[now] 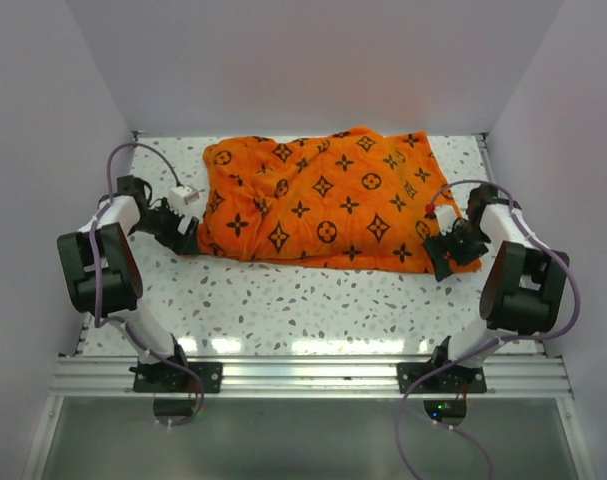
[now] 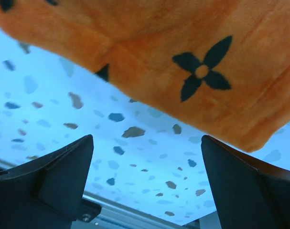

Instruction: Put the pillow into the pillowcase

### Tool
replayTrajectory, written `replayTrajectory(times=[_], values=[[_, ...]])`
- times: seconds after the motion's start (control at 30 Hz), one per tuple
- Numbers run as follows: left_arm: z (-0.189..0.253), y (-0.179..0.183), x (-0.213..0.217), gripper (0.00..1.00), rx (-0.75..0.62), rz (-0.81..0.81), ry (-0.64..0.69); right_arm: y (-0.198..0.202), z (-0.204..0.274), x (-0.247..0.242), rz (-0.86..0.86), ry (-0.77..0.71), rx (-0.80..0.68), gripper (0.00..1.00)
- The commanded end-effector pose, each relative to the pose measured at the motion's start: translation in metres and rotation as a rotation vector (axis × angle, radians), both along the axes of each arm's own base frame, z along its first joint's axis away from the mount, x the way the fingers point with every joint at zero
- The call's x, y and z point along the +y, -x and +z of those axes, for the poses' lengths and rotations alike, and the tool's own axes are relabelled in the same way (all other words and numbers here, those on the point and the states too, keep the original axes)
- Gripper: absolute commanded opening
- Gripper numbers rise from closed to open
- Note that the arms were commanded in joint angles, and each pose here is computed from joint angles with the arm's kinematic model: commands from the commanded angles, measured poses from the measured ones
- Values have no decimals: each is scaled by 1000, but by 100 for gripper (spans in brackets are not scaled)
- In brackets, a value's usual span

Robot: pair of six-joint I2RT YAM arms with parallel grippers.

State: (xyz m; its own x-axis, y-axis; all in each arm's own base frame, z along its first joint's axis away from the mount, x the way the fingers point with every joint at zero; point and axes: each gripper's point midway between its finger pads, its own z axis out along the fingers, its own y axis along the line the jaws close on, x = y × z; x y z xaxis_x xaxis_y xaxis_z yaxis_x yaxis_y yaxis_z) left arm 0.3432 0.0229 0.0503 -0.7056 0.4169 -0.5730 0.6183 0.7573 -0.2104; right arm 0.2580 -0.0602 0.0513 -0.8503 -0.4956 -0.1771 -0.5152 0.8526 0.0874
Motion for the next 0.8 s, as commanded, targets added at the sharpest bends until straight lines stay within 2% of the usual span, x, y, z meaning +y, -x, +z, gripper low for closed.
replayTrajectory(times=[0.0, 0.17, 0.23, 0.27, 0.3, 0.33, 0.37, 0.4, 0.43, 0.47, 0.5, 0.53, 0.57, 0.6, 0.63, 0.7, 0.77], values=[[-3, 1, -3, 100, -76, -77, -12, -43, -10, -24, -38, 117, -176, 99], [-19, -4, -11, 100, -92, -83, -40, -64, -33, -16, -116, 63, -179, 98], [-28, -5, -17, 100, -84, -83, -34, -68, -39, -9, -132, 22, -169, 93], [-30, -5, -25, 100, -75, -94, -22, -67, -47, -6, -135, 2, -142, 77], [-26, -10, -30, 98, -80, -100, -7, -68, -46, 7, -132, -71, -136, 66], [-23, -4, -42, 73, -45, -112, 65, -67, -41, 13, -135, -110, -120, 55], [-15, -5, -48, 53, -40, -117, 108, -66, -35, 22, -130, -164, -117, 37], [7, -19, -54, 8, -72, -119, 169, -62, -22, 41, -139, -268, -97, 0], [19, -16, -56, 0, -26, -77, 221, -76, 1, 44, -156, -326, -146, 0], [37, -23, -55, 0, -39, -59, 254, -84, 26, 48, -169, -376, -194, 0], [76, -48, -47, 0, -127, -42, 271, -92, 51, 52, -224, -434, -228, 0], [110, -56, -40, 0, -153, 24, 350, -115, 97, 51, -248, -538, -345, 0], [138, -67, -34, 0, -205, 45, 376, -127, 126, 49, -276, -581, -413, 0], [187, -87, -25, 0, -318, 52, 372, -133, 165, 50, -338, -639, -478, 0], [221, -99, -18, 0, -370, 120, 415, -152, 211, 43, -315, -669, -618, 0], [277, -111, -13, 0, -491, 134, 437, -158, 263, 45, -351, -721, -722, 0], [312, -116, -14, 0, -564, 157, 459, -167, 312, 42, -329, -730, -862, 0]])
